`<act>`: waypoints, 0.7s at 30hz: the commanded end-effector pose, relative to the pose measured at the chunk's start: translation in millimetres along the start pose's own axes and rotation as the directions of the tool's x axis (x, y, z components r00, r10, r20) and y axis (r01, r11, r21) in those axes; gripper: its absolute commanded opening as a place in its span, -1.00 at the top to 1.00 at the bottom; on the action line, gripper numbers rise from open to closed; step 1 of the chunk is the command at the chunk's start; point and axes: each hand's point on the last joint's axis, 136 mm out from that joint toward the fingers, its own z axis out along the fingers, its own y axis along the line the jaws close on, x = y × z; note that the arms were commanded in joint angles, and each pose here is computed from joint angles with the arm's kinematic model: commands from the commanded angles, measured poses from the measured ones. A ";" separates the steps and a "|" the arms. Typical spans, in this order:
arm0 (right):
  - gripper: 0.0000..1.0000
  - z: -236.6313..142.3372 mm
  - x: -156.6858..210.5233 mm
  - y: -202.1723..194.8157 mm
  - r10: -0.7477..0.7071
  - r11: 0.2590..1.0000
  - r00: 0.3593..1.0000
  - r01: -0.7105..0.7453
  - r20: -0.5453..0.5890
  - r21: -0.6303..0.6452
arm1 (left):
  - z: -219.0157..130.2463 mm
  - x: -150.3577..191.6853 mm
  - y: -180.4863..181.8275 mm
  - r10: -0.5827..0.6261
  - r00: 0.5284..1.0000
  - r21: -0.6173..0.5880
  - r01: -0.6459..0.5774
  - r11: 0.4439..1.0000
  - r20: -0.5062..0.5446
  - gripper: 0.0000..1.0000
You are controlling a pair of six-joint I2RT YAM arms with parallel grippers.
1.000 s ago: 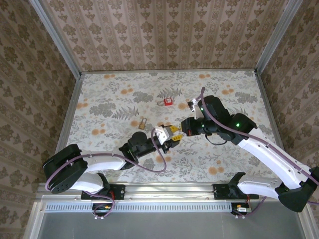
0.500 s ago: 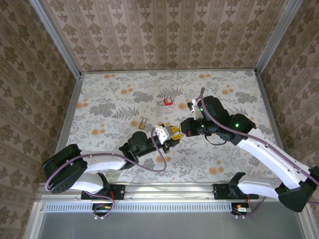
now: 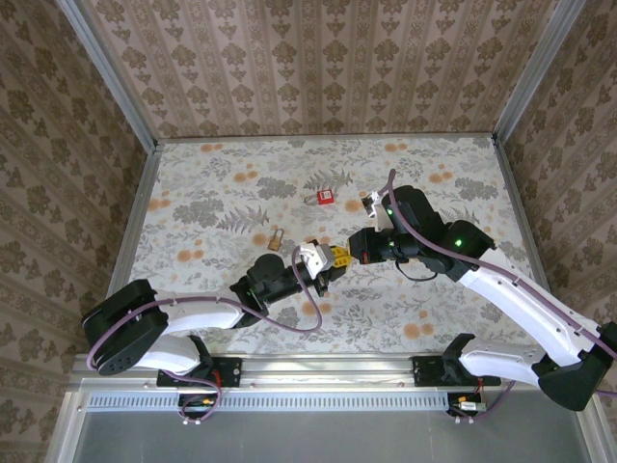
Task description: Unlock with the key
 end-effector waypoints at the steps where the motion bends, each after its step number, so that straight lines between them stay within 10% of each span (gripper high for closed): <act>1: 0.98 1.6 5.1 3.0 0.004 1.000 1.000 -0.004 -0.012 -0.021 | 1.2 -25.5 1.5 0.011 0.998 -0.008 -0.011 1.000 0.067 0.76; 17: 0.96 -1.2 3.9 2.3 0.001 1.000 1.000 -0.001 0.004 -0.017 | 0.3 -23.9 5.1 0.022 0.999 -0.029 -0.021 0.999 0.041 1.00; 21: 0.63 -4.2 1.9 -1.8 0.004 1.000 1.000 -0.004 0.023 0.003 | 2.6 -13.9 13.9 0.078 0.995 -0.073 -0.083 0.994 -0.057 1.00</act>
